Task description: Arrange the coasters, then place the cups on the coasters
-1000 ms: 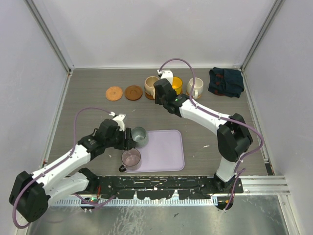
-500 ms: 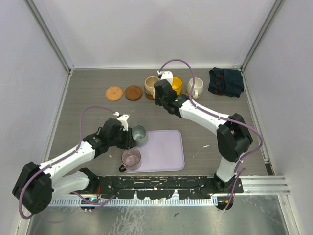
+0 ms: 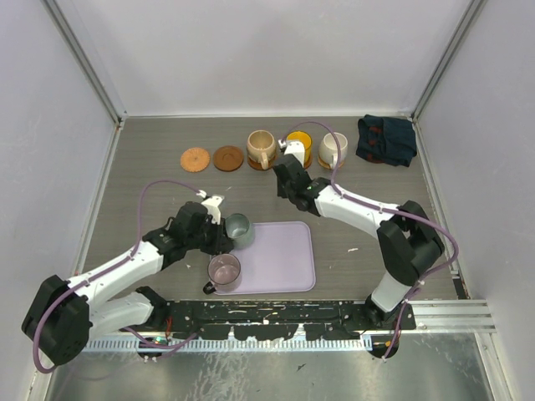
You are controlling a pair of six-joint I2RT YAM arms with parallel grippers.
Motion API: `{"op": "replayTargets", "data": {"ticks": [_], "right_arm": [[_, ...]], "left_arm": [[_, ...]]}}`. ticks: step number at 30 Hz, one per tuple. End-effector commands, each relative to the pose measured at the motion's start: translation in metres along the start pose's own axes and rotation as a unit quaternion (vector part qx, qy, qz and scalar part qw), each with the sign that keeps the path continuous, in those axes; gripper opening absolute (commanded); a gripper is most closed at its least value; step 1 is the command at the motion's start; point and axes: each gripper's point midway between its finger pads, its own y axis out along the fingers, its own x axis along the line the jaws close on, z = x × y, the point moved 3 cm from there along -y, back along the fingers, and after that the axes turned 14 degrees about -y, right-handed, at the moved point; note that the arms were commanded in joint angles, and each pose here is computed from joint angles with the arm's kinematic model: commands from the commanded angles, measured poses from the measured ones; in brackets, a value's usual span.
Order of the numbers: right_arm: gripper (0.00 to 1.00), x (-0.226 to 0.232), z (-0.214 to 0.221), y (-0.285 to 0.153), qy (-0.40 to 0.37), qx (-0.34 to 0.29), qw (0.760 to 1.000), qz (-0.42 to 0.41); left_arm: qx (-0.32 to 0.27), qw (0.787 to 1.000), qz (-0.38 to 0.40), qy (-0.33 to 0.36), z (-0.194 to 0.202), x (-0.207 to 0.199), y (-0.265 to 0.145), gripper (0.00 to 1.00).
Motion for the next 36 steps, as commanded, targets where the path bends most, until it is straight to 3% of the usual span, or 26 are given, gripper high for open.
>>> {"op": "replayTargets", "data": {"ticks": [1,16,26,36], "right_arm": [[0.27,-0.003,-0.016,-0.019,0.041,-0.051,0.998,-0.012],[0.15,0.012,0.030,0.004,0.021,-0.002,0.999,-0.044],[0.08,0.017,0.054,0.019,0.008,0.032,0.999,-0.043],[0.05,0.016,0.072,0.015,0.006,0.055,0.998,-0.043]], "left_arm": [[-0.072,0.996,0.039,0.034,-0.036,-0.024,-0.010,0.00],[-0.188,0.979,0.040,0.068,-0.095,-0.047,-0.029,0.00],[-0.252,0.965,-0.009,0.075,-0.129,-0.042,-0.028,0.00],[-0.278,0.956,-0.040,0.087,-0.168,-0.046,-0.022,0.00]]}}
